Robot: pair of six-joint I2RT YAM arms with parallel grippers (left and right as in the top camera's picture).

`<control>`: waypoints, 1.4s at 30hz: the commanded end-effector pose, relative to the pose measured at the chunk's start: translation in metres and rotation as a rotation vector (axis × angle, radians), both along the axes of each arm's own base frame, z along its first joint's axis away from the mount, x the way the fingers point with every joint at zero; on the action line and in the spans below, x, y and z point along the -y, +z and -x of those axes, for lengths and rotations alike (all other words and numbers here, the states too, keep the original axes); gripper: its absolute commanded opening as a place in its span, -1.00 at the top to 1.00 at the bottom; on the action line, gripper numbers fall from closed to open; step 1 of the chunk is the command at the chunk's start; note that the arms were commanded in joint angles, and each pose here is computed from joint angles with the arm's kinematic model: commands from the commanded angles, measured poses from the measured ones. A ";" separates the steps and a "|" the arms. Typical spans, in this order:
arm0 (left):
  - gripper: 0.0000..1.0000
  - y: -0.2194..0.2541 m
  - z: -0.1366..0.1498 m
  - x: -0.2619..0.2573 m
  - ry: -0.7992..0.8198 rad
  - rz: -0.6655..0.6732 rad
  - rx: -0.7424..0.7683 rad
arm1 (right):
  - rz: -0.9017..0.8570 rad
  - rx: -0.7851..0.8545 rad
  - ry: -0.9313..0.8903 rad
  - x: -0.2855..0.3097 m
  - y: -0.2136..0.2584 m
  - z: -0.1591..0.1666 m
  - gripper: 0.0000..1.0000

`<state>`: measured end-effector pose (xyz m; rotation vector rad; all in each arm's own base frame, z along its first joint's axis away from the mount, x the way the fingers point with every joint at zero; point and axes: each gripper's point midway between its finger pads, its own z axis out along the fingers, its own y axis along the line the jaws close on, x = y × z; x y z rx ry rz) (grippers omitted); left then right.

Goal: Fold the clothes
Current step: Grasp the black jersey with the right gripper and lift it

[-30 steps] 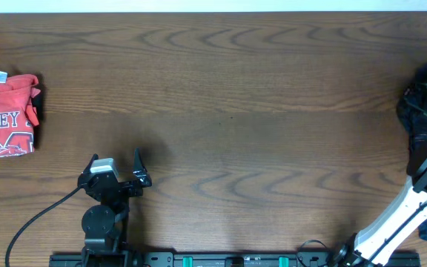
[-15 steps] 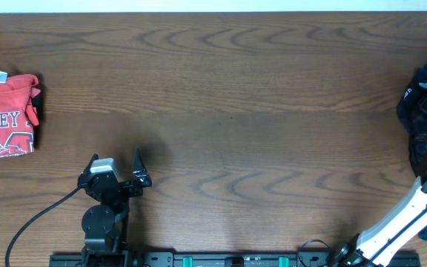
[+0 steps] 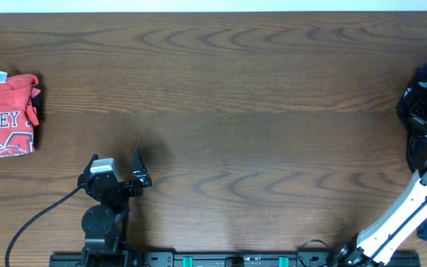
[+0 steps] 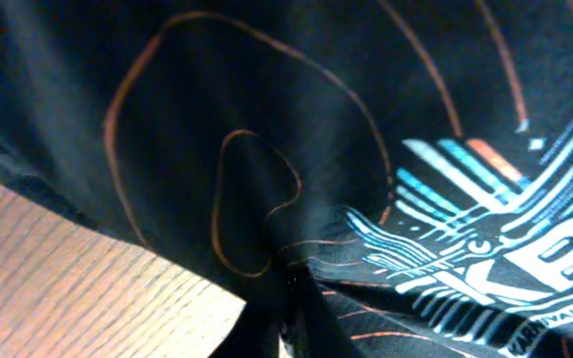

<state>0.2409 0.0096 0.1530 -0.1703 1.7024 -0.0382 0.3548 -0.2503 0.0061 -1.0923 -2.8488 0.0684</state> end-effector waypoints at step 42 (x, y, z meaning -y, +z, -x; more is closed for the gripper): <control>-0.96 -0.016 0.000 0.000 0.001 -0.001 -0.037 | 0.132 0.238 0.141 -0.048 0.167 -0.060 0.98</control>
